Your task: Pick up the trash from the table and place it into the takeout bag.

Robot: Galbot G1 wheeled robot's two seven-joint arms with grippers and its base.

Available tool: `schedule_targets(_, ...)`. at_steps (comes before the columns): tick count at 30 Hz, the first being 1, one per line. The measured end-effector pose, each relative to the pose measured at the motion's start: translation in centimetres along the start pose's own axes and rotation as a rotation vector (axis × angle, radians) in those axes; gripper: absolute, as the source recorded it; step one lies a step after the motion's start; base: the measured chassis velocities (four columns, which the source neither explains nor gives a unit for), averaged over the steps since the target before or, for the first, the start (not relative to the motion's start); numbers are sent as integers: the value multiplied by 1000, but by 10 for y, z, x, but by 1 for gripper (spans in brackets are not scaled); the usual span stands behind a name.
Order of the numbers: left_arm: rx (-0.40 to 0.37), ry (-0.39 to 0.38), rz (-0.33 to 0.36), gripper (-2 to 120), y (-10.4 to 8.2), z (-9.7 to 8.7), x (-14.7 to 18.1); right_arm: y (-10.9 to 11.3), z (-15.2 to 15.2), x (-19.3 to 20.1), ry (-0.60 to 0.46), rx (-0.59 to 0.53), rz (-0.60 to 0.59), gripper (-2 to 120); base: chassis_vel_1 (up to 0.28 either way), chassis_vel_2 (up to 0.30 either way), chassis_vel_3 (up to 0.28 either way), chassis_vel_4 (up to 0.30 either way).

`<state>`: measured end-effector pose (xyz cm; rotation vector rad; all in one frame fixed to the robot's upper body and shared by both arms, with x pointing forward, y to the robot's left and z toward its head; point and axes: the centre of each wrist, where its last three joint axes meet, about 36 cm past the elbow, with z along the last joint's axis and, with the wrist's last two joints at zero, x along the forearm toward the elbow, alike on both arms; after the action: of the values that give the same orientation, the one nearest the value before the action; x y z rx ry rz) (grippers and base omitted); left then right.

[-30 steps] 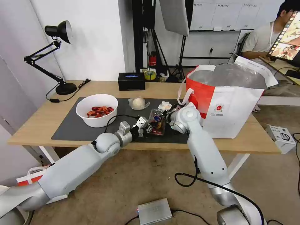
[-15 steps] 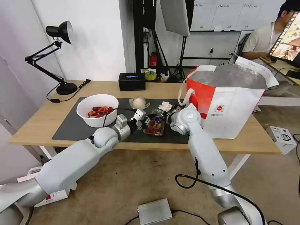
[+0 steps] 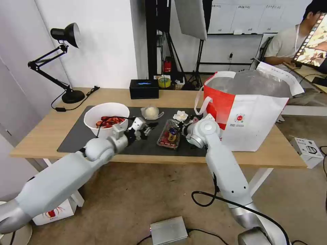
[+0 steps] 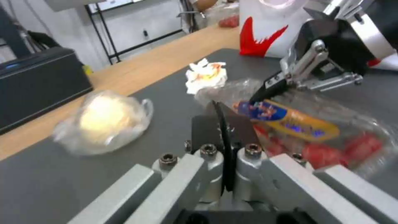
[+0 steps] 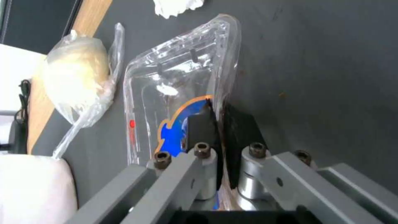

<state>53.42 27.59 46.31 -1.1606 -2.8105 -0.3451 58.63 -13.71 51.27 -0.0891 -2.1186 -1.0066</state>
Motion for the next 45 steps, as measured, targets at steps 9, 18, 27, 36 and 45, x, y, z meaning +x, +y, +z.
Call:
schedule_targets(9, 30, -29, -38, 0, -4, -1, 41, -1, -4, 2, -4, -4, -18, 2, 0, 0, 0, 0)
schedule_targets(18, 78, -64, -129, 0, -19, 4, 90, 3, -12, 13, -20, -9, -61, 2, 0, 0, 0, 0)
schedule_targets(27, 128, -108, -188, 23, -40, -4, 122, 7, -13, 27, -15, -20, -116, 2, 0, 0, 0, 0)
schedule_targets(36, 216, -119, -265, 56, -69, -6, 144, 10, -17, 43, -18, -21, -163, 2, 0, 0, 0, 0)
schedule_targets(45, 285, -36, -453, 89, -93, 13, 162, 14, -21, 72, -49, -17, -274, 2, 0, 0, 0, 0)
